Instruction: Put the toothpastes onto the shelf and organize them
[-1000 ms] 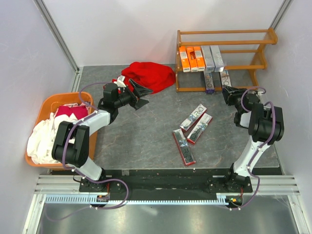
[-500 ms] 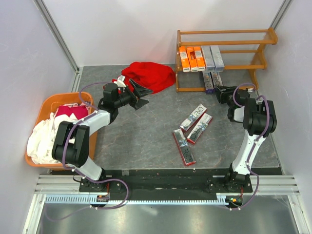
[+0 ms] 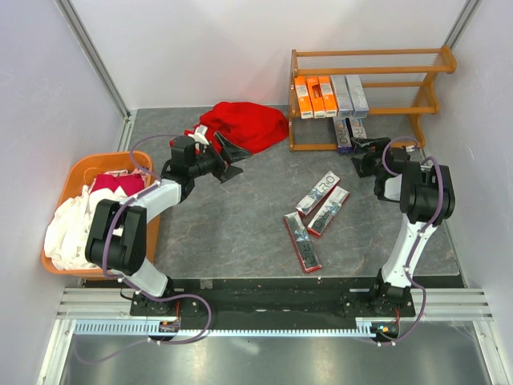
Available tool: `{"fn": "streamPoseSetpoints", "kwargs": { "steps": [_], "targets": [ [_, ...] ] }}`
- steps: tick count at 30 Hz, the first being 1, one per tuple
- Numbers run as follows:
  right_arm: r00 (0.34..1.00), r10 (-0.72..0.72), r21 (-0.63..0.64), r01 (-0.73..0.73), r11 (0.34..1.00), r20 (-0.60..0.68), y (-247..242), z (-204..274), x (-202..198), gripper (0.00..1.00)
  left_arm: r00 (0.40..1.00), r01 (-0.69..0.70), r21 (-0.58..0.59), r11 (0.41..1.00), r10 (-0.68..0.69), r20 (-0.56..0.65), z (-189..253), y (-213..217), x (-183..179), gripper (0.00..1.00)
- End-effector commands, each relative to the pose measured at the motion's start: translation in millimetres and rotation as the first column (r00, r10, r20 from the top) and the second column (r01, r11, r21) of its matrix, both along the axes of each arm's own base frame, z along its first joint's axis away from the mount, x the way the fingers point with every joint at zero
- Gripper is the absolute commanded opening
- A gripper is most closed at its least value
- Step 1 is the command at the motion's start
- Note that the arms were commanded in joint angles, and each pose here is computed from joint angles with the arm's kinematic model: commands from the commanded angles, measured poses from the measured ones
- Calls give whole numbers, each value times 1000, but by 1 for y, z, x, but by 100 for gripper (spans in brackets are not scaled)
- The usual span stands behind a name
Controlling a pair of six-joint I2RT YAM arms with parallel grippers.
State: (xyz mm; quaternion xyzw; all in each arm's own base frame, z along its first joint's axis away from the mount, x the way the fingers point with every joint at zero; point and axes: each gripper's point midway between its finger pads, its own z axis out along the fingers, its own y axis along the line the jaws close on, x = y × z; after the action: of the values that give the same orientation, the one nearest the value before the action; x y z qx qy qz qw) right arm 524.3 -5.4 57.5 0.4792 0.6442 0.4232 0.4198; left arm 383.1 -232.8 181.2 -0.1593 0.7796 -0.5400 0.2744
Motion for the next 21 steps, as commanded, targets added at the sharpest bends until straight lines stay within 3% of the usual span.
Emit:
{"fn": "streamPoseSetpoints", "kwargs": {
  "steps": [1, 9, 17, 21],
  "targets": [
    [999, 39, -65, -37, 997, 20, 7, 16, -12, 98, 992, 4, 107, 994, -18, 128, 24, 2, 5, 100],
    [998, 68, -116, -66, 991, 9, 14, 29, -50, 98, 976, 16, 287, 958, -77, 201, 31, -15, 6, 100],
    [994, 109, -206, -108, 973, -7, 21, 51, -87, 98, 940, 78, 532, 843, -240, 242, 21, -65, -10, 100],
    [991, 133, -271, -131, 954, -14, 22, 61, -104, 98, 944, 123, 604, 788, -280, 173, 2, -85, -20, 100]
  ]
}}
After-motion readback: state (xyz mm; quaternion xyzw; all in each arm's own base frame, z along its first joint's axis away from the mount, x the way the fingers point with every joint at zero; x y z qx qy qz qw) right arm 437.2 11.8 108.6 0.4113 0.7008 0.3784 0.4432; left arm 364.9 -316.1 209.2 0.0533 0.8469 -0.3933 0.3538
